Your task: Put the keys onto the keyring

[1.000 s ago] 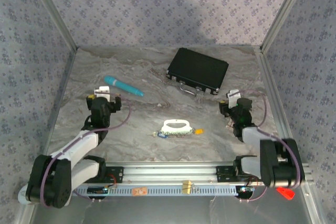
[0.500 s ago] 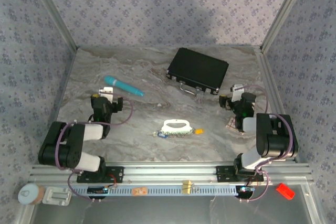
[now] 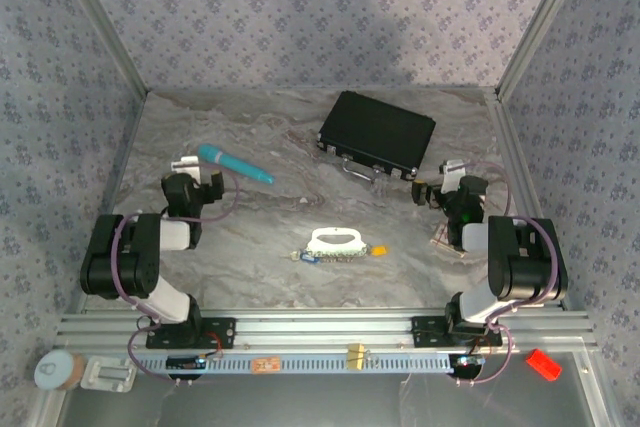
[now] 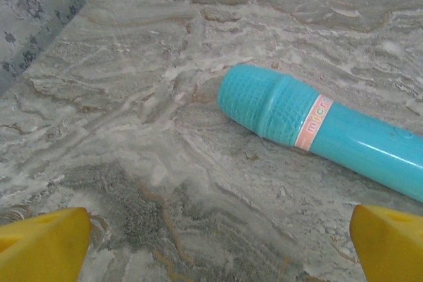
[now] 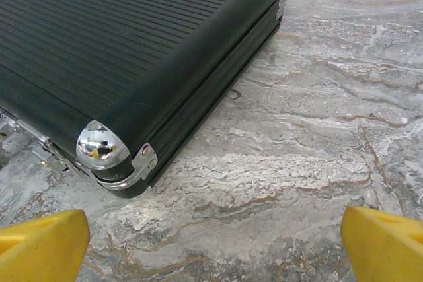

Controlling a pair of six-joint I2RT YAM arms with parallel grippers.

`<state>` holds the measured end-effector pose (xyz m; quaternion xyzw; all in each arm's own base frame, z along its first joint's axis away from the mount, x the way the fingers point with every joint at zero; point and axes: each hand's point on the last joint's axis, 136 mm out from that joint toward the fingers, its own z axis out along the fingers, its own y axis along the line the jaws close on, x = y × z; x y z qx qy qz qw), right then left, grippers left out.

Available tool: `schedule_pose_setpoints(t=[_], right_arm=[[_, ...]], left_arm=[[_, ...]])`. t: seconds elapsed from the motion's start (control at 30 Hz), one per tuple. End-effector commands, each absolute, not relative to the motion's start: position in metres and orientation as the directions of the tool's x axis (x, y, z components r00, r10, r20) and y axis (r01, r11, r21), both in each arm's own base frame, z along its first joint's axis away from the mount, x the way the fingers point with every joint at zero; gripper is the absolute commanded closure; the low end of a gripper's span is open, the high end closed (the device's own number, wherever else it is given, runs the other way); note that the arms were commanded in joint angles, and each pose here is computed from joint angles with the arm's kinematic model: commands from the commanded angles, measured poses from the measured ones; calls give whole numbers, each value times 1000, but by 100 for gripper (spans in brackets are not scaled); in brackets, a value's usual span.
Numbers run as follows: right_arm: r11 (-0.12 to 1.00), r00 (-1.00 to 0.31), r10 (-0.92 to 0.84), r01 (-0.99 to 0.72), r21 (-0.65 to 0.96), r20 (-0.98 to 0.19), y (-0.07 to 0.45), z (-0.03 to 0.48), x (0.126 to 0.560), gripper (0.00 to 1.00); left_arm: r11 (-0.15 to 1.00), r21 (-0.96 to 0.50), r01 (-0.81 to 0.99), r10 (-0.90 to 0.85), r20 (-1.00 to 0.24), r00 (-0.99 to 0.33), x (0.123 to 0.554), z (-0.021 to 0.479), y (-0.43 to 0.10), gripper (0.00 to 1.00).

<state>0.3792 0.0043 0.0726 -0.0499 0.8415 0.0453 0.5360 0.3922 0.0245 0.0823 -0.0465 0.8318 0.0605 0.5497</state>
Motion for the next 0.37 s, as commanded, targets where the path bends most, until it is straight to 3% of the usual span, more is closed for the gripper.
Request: schedule_pose_setpoints(t=[0.0, 0.33], right_arm=[[992, -385, -32, -128, 19, -922, 4, 84, 387, 1], [997, -390, -36, -77, -6, -920, -2, 85, 389, 1]], left_arm=[[991, 18, -135, -34, -928, -372, 397, 90, 22, 0], [992, 14, -129, -35, -927, -374, 397, 89, 21, 0]])
